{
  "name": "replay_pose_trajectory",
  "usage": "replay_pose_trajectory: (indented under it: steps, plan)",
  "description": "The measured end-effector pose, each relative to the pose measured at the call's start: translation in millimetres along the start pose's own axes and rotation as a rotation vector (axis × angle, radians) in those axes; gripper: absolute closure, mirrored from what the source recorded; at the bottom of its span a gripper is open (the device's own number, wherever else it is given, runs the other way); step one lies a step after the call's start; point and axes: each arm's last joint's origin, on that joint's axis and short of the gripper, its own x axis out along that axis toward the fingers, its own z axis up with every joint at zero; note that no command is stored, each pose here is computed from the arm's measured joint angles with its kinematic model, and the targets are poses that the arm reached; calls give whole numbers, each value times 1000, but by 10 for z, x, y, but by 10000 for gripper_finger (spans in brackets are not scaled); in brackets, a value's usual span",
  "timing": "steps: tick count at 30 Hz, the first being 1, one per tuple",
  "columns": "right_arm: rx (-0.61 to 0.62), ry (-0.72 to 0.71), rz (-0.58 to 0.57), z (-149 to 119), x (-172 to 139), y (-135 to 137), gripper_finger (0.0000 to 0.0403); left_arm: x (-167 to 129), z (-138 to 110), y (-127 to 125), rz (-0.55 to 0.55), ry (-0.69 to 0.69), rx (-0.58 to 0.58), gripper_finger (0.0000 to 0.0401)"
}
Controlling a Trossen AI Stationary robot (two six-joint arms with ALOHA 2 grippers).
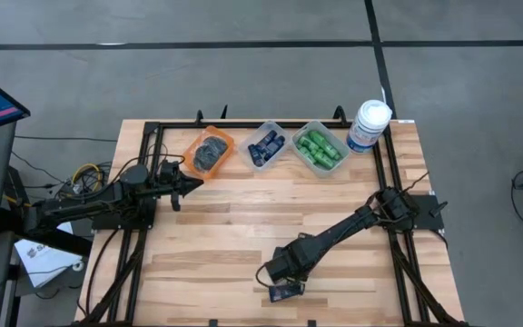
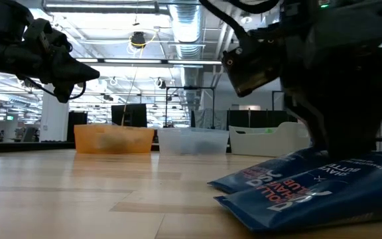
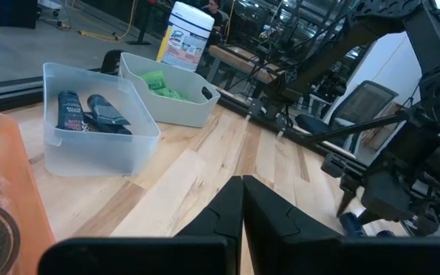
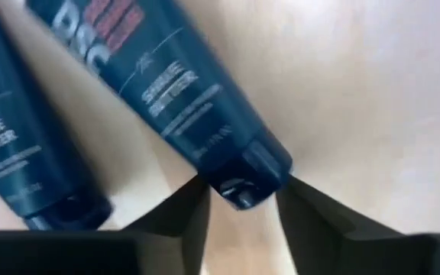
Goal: Pick & Place Travel size toiletries
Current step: Put the dark blue shave cream into the transparent bin
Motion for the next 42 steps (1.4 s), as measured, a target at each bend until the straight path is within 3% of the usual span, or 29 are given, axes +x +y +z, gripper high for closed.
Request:
replay_pose_trajectory:
  steps: [7,10,19,33,42]
  plan:
    - [-105,-1,-2,58,-102,-25,161,0,1,0,0,-1,0,397]
    - [-132,16,-16,40,-103,-39,133,0,2,-1,-1,-2,0,397]
    - [-291,-2,-93,46,-228,-46,128,0,8,-3,-3,-8,1,397]
    - [-584,-81,-50,150,-355,15,128,0,18,-8,-8,-19,2,397]
    - [-618,-126,-33,210,-354,14,128,0,21,-9,-9,-22,3,397]
